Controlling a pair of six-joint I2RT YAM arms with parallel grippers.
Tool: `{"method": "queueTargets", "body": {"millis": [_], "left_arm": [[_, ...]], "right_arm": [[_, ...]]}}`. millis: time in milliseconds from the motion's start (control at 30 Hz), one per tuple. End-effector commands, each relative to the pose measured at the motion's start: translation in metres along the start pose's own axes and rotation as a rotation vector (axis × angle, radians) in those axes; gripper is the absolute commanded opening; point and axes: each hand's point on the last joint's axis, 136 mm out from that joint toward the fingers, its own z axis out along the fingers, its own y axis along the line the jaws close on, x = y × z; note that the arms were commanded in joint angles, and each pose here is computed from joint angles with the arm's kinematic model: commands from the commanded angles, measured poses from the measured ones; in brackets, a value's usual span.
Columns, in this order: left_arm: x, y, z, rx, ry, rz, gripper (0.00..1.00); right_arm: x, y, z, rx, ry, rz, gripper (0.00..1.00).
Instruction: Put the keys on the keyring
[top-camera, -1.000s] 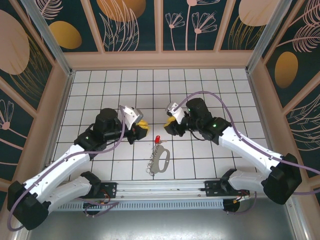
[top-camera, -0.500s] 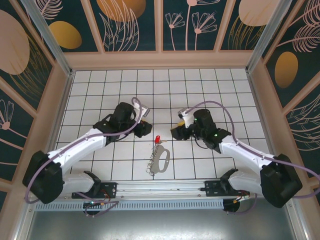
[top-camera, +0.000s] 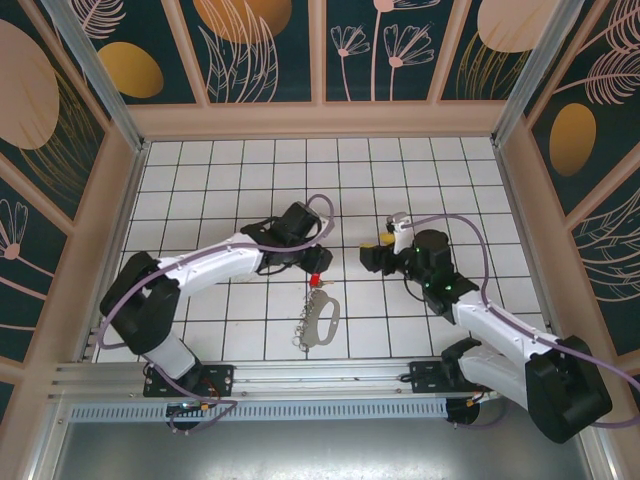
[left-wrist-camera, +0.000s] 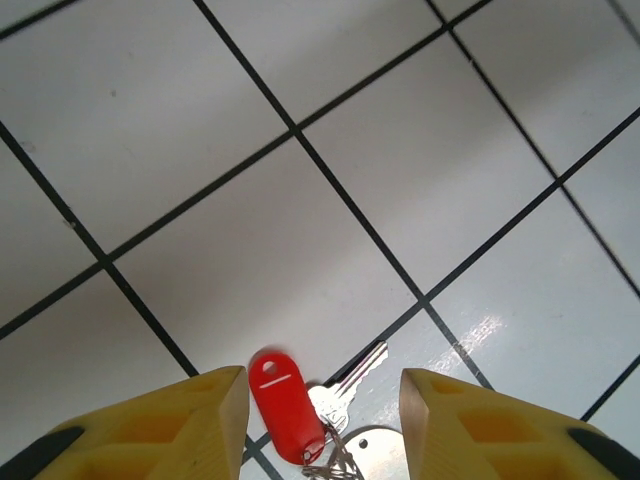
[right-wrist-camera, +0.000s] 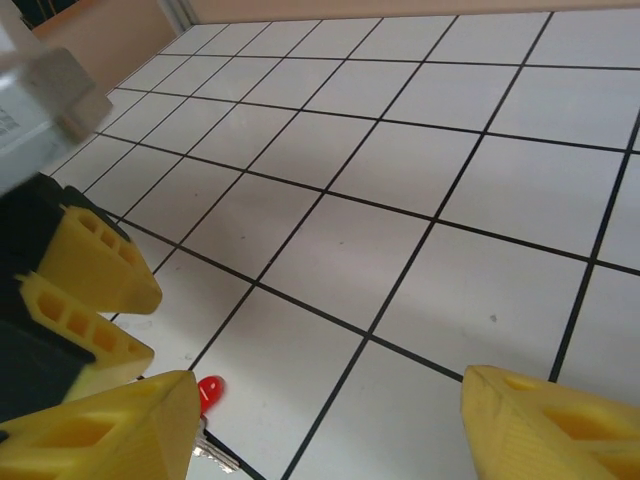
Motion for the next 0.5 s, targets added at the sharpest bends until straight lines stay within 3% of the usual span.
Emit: {"method": "queueTargets", "body": {"millis": [0, 300, 467], "left_arm": [[0.013, 0.007, 0.006, -0.082, 0.079, -0.029, 0.43], [0.035, -0.001, 0.031, -0.130, 0.200, -0.025, 0.40], [0.039, 0.002, 0.035, -0.148, 0.234, -0.025, 0.31]], "right_arm": [[-0.017, -0.005, -0.006, 0.020, -0.098, 0.003, 0.69], [-0.014, -0.011, -0.011, 0.020, -0.111, -0.008, 0.70], [-0.014, -0.013, -0.012, 0.017, -0.115, -0.014, 0.70]]}}
